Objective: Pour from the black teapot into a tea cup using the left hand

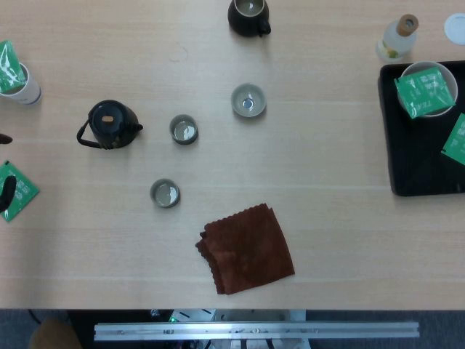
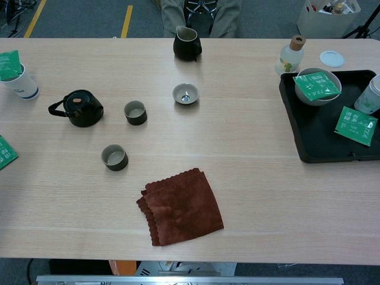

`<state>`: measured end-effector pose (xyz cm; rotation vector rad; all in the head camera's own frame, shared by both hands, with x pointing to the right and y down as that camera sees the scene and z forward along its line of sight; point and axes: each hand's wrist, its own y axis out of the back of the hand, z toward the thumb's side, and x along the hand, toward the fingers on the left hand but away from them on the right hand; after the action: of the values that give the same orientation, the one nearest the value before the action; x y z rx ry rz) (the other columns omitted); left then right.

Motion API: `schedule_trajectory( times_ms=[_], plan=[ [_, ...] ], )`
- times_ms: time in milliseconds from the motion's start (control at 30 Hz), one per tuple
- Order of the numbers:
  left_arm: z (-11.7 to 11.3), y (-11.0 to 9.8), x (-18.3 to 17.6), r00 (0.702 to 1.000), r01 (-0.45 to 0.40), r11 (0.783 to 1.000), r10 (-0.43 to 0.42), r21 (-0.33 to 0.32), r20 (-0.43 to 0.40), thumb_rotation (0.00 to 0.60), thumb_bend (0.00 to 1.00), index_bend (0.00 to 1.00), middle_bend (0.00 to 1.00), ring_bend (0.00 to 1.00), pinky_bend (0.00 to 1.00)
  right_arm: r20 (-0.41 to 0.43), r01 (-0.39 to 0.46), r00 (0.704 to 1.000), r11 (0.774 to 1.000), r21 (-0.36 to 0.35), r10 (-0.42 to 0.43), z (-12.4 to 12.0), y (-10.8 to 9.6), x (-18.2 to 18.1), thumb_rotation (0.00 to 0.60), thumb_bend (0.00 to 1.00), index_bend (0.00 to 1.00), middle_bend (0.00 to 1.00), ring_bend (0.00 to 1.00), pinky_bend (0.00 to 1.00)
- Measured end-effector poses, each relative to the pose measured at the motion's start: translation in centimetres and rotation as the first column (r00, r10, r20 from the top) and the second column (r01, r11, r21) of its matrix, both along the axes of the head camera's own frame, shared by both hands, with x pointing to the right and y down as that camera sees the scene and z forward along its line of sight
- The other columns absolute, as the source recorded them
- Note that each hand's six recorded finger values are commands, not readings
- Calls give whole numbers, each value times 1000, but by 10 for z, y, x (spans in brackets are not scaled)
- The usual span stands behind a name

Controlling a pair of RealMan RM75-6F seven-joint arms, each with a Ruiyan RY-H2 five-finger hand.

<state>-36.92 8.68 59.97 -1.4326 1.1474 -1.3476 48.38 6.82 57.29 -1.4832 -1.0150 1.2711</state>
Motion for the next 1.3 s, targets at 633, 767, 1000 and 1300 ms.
schedule_trajectory(
  times_ms=[633, 767, 1000, 1300],
  plan=[
    [56, -36, 62, 957, -289, 946, 284, -145, -52, 600, 318, 155, 252, 192, 140, -20, 49, 999, 998, 43, -48, -15, -23, -24, 600, 74, 320, 379, 209, 234],
    [74, -44, 77, 942, -337, 927, 334, -164, -45, 600, 299, 30, 160, 151, 140, -19, 47, 999, 998, 40, -47, -14, -23, -24, 600, 74, 320, 379, 209, 235],
    [107, -54, 88, 934, -356, 913, 357, -201, -33, 600, 298, 0, 36, 64, 138, -20, 37, 999, 999, 32, -36, -11, -21, -21, 600, 74, 320, 380, 209, 234],
    [141, -66, 88, 940, -336, 914, 341, -228, -19, 600, 297, 0, 6, 53, 137, -20, 21, 1000, 999, 35, -20, -12, -20, -15, 600, 74, 320, 380, 209, 235]
  ],
)
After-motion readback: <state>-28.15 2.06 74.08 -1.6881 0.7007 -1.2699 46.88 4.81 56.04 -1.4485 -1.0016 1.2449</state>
